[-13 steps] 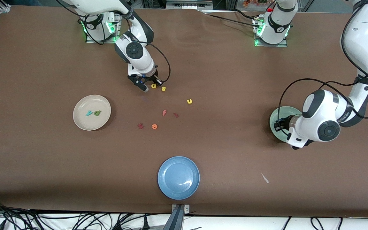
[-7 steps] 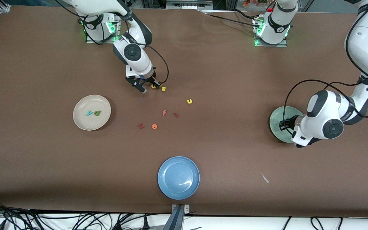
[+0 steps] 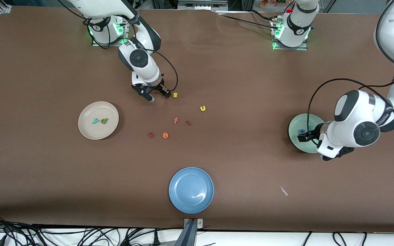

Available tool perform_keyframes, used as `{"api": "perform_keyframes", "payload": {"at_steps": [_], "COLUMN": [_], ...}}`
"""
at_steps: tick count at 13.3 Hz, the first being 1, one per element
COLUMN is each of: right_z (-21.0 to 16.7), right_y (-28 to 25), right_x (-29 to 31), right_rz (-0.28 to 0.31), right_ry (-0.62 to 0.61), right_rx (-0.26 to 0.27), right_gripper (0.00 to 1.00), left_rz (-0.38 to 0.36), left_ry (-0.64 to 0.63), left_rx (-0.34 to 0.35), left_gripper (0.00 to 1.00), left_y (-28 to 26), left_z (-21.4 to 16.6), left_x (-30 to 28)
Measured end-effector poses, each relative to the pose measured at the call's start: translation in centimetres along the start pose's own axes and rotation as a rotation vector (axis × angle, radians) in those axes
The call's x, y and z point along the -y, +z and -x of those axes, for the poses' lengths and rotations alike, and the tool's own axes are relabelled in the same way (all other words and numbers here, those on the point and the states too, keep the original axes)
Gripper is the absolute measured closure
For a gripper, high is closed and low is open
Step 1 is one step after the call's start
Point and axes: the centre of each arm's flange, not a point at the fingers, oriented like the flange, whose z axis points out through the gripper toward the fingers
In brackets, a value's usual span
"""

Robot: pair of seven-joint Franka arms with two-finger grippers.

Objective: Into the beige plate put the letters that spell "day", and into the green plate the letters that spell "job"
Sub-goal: 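Carry the yellow d to the cream plate and open the right gripper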

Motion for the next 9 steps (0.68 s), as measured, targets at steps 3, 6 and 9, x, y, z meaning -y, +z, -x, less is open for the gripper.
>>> {"api": "perform_keyframes", "payload": {"at_steps": [3, 6, 9], "right_z": [0.0, 0.1, 0.1], "right_y": [-0.1, -0.2, -0.3], "right_x": [0.0, 0.1, 0.1], "right_rz": [-0.001, -0.002, -0.004], "right_ry": [-0.003, -0.005, -0.007], "right_rx": [-0.002, -0.003, -0.005], "right_gripper": [0.45, 0.5, 0.62], "left_rz": [0.003, 0.032, 0.05], "left_ry": [0.021, 0.016, 0.053], "left_rx": [-0.065, -0.118, -0.14], "left_gripper": [0.0, 0.0, 0.0], "left_y": [-8.4, -15.0, -16.9], "left_z": [2.2, 3.5, 3.6], "left_x": [-1.4, -1.3, -1.2]}}
